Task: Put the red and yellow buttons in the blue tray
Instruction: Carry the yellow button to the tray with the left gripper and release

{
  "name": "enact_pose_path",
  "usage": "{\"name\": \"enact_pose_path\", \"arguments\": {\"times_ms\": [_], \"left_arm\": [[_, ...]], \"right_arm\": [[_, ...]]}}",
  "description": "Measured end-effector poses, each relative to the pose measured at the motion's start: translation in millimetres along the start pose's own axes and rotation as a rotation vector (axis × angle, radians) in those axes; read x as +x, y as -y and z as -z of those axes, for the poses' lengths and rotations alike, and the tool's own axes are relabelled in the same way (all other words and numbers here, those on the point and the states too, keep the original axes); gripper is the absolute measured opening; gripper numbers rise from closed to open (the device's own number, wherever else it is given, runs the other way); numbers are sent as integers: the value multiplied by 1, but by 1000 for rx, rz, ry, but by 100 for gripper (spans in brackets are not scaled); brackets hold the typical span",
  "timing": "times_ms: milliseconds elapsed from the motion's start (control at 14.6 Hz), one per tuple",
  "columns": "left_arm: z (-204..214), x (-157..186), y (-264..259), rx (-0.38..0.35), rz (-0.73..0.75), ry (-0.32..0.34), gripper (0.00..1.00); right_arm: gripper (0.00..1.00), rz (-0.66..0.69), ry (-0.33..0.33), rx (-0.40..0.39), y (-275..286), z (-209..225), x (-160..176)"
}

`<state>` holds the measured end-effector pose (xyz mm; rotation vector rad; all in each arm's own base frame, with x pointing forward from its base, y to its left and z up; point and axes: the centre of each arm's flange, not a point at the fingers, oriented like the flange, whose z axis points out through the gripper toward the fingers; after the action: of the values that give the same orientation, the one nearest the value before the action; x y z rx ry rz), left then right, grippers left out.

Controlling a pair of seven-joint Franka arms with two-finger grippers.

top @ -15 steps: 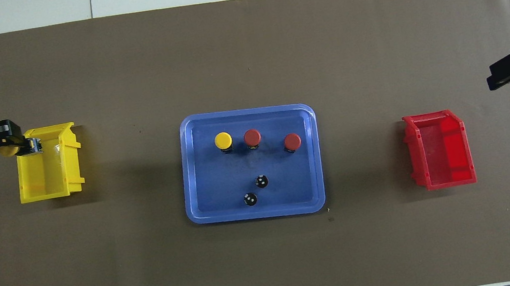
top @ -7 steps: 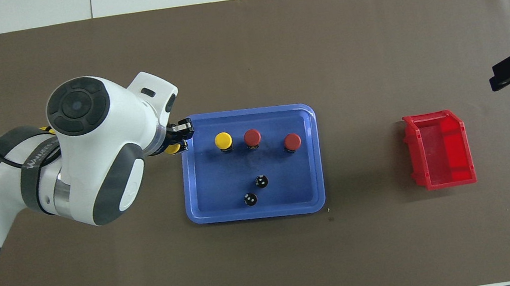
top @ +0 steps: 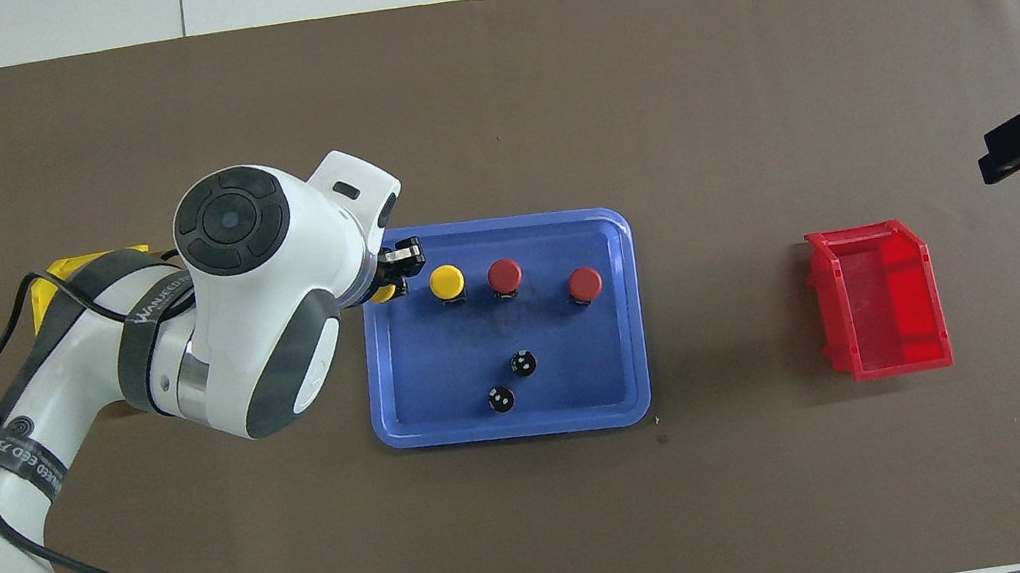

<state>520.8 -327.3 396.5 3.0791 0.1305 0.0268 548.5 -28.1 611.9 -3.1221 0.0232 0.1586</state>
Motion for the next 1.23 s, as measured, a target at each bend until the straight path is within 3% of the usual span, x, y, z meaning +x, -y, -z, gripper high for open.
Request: {"name": "enact_pose_path", "arguments": {"times_ms": [752,820,1094,1162,1230], "left_arm": [[-45,-8,-2,-3,-11,1,41],[-45,-8,-3,-4,-11,1,47],[-44,-6,0,6,-5,11,93],[-39,-3,2,16,0,21,100],[-30,2,4,24,7,30,100]], "right_arm": [[100,-2,3,0,-1,0,-2],[100,-2,3,0,-1,0,-2],[100,-2,3,0,-1,0,-2],[100,-4,3,0,-2,0,-2],[100,-7,3,1,-4,0,-3]]}}
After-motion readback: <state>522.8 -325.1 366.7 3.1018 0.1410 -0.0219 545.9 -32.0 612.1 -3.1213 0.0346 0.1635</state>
